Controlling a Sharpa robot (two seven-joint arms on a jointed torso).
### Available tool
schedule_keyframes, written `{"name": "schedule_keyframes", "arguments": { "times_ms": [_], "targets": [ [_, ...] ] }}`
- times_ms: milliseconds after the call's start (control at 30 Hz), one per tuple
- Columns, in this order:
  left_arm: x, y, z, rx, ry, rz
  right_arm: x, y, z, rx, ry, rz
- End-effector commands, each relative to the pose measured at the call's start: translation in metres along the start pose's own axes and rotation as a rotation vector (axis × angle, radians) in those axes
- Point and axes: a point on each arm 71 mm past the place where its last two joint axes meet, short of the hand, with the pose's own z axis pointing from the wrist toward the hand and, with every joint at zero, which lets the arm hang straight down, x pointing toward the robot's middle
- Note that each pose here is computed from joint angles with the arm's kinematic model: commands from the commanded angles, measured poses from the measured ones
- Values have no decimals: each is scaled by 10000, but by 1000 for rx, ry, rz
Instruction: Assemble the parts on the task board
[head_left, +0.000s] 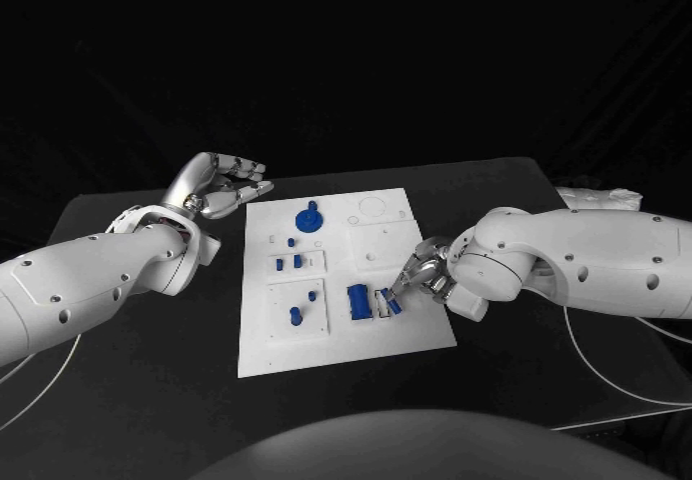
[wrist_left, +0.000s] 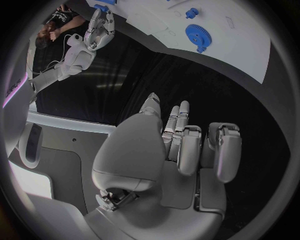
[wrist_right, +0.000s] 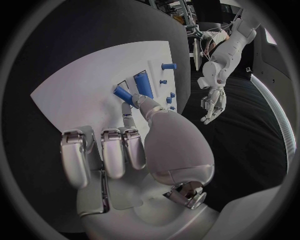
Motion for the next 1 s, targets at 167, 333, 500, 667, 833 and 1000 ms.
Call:
{"name": "schedule_keyframes", "arguments": {
  "times_ms": [167,333,500,667,833,1000],
  "targets": [
    [12,-18,-1,10,12,-2,44,-22,29,25,27,-33],
    [8,-16,-4,10,12,-1,52,-23,36,25,26,-31],
    [14,-21,-3,11,13,-1,60,-12,48,24,27,-30],
    [19,-26,-1,12,15,-2,65,3,60,22,27,-30],
    [19,-28,-5,11,15,-3,59,12,73,23,26,-24],
    [14,-27,-11,12,15,0,68,26,84,25,30,-24]
  ]
}}
